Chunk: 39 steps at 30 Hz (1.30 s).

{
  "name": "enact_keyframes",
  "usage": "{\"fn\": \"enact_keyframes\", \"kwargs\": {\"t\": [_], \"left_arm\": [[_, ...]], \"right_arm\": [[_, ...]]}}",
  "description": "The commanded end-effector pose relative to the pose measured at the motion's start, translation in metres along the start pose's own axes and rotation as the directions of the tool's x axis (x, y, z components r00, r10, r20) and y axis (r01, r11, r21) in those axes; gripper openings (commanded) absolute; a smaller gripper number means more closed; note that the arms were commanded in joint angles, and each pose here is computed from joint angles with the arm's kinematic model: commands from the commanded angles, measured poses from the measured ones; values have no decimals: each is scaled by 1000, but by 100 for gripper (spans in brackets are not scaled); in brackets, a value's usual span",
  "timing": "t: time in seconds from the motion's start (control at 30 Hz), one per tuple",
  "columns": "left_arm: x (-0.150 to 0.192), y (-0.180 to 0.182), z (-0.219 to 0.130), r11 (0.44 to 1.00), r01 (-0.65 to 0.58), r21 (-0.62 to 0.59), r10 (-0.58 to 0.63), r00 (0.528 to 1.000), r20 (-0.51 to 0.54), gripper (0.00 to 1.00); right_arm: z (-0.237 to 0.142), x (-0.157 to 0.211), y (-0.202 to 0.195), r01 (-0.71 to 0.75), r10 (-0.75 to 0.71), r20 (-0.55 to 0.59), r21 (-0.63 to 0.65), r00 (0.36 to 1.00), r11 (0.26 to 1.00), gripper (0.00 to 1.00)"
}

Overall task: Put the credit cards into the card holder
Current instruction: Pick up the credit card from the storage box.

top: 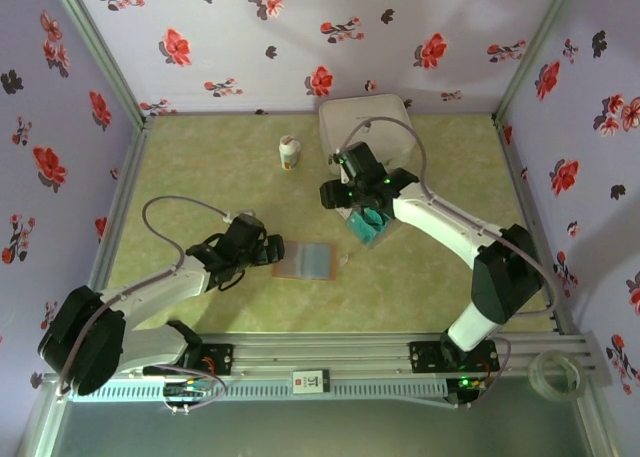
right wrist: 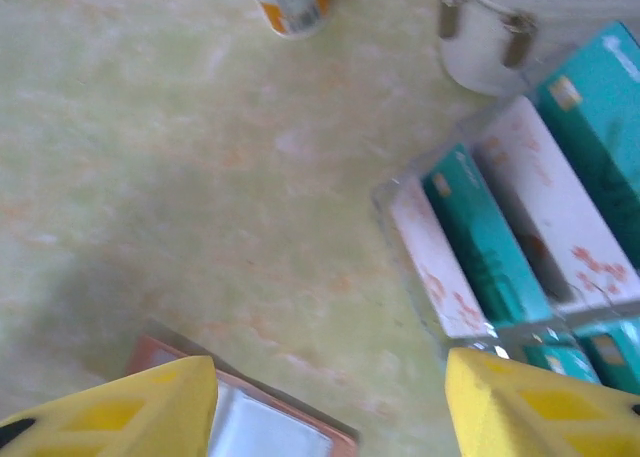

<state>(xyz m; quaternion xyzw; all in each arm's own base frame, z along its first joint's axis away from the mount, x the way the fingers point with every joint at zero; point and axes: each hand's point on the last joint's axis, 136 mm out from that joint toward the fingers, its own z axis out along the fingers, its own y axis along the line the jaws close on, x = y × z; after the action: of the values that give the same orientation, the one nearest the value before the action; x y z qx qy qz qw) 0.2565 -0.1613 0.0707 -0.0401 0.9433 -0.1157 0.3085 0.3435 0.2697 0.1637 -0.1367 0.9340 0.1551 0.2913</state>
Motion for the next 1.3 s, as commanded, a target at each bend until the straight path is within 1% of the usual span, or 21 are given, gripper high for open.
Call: {"fn": "enact_keyframes", "kwargs": {"t": [0.0,0.1,0.23,0.3,0.4,0.5,0.83,1.0,1.27], "left_arm": [[-12,2,-4,999,-24,-35,25,999,24,100],[-16,2,-5,999,-36,-38,37,998,41,100],[-23,4,-9,998,-44,-52,47,996,72,100],[-24,6,-10,997,-41,-65,46,996,80,100],[-27,7,-12,997,-32,-75,38,996,82,100],[-27,7,-12,997,-21,-80,27,997,74,100],[-18,2,-1,995,-53,-80,53,999,7,100],[-14,1,1,996,-45,-75,45,999,-5,100],[-12,2,2,996,-47,-72,46,999,-8,100]], "right_arm": [[1,33,-35,69,-54,-96,164,994,984,60],[-3,38,-45,84,-66,-95,206,993,975,61],[1,47,-49,110,-83,-132,215,988,970,61],[6,52,-52,129,-93,-162,225,982,966,58],[13,54,-51,150,-107,-195,221,975,964,50],[19,59,-51,161,-110,-226,218,968,963,46],[37,74,-60,182,-108,-282,248,953,952,45],[42,77,-66,194,-110,-291,275,950,942,45],[51,87,-67,203,-109,-325,270,939,941,45]]}}
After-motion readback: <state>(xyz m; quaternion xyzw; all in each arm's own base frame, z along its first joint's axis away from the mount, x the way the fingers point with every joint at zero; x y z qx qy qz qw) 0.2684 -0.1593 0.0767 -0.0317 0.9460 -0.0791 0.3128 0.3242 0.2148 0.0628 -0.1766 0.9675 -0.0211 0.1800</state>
